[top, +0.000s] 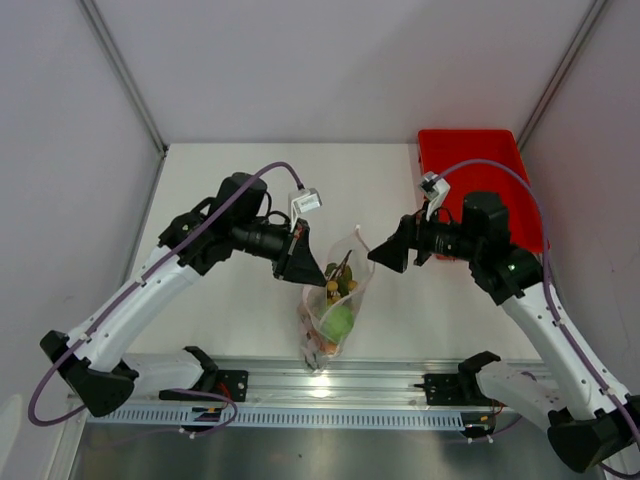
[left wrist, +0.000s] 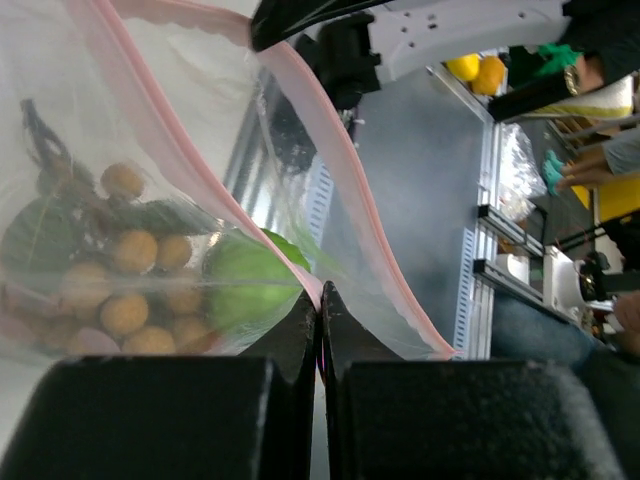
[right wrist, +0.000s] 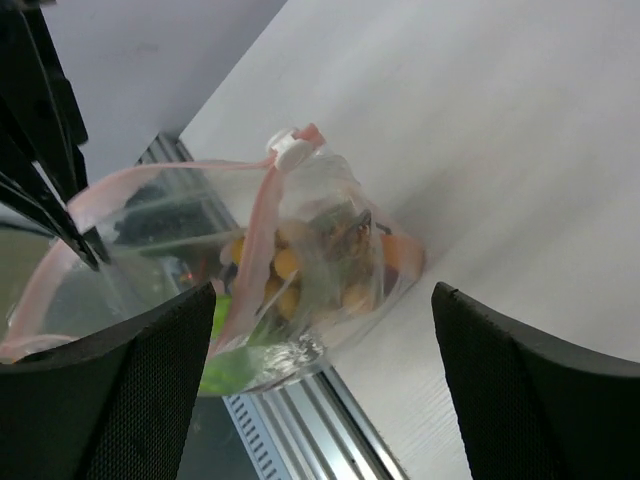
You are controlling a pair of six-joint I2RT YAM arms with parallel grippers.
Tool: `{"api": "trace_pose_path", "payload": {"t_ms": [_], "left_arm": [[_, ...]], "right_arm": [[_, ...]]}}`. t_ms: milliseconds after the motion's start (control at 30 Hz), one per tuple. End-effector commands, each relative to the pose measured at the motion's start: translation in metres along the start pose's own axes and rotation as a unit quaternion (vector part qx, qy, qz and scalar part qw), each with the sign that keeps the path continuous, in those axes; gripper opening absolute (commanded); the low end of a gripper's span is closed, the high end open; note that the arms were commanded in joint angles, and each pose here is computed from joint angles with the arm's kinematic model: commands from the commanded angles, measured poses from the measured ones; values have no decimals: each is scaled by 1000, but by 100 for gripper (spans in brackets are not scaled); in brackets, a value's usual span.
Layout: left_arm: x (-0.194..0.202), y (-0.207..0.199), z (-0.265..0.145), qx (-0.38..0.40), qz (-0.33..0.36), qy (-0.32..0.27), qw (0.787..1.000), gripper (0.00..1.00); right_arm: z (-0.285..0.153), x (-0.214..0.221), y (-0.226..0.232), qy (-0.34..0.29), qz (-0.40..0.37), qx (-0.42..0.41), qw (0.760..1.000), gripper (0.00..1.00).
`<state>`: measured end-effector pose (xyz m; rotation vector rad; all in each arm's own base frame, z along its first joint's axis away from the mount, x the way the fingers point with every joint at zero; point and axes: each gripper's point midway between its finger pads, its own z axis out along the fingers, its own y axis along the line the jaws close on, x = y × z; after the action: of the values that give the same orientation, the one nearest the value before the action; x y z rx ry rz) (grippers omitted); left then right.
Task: Place the food in the zip-top bag and seal the zipper
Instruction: Adjust the zipper food storage bag at the center of the board.
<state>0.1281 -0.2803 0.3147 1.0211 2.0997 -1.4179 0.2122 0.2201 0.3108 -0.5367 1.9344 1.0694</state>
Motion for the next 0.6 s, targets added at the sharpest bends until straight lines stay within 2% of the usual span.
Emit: {"api": "trace_pose_path", "payload": {"t_ms": [0, 133, 200, 267, 333, 433, 533, 567], "left_arm": [[2, -35, -14, 80, 52, -11, 995, 1], [8, -43, -17, 100, 52, -10, 994, 1], [9, -46, -19, 102, 56, -13, 993, 1], [10, -46, -19, 102, 52, -14, 993, 1], [12, -40, -16, 92, 40, -13, 995, 1], [11, -36, -13, 85, 27, -12, 996, 1], [9, -31, -12, 70, 19, -17, 997, 1], [8, -32, -12, 71, 19, -18, 997, 1]], "right_arm": [[1, 1, 26, -3, -75, -121, 990, 89], [-2, 2, 23, -5, -83, -141, 987, 88], [-10, -7, 23, -27, -87, -152, 984, 87], [-15, -6, 23, -28, -50, -170, 984, 71], [-16, -12, 28, -29, -30, -182, 982, 59], [-9, -15, 22, -11, 47, -154, 987, 59], [0, -13, 34, 16, 51, -144, 988, 67], [2, -15, 33, 21, 58, -110, 992, 69]]}}
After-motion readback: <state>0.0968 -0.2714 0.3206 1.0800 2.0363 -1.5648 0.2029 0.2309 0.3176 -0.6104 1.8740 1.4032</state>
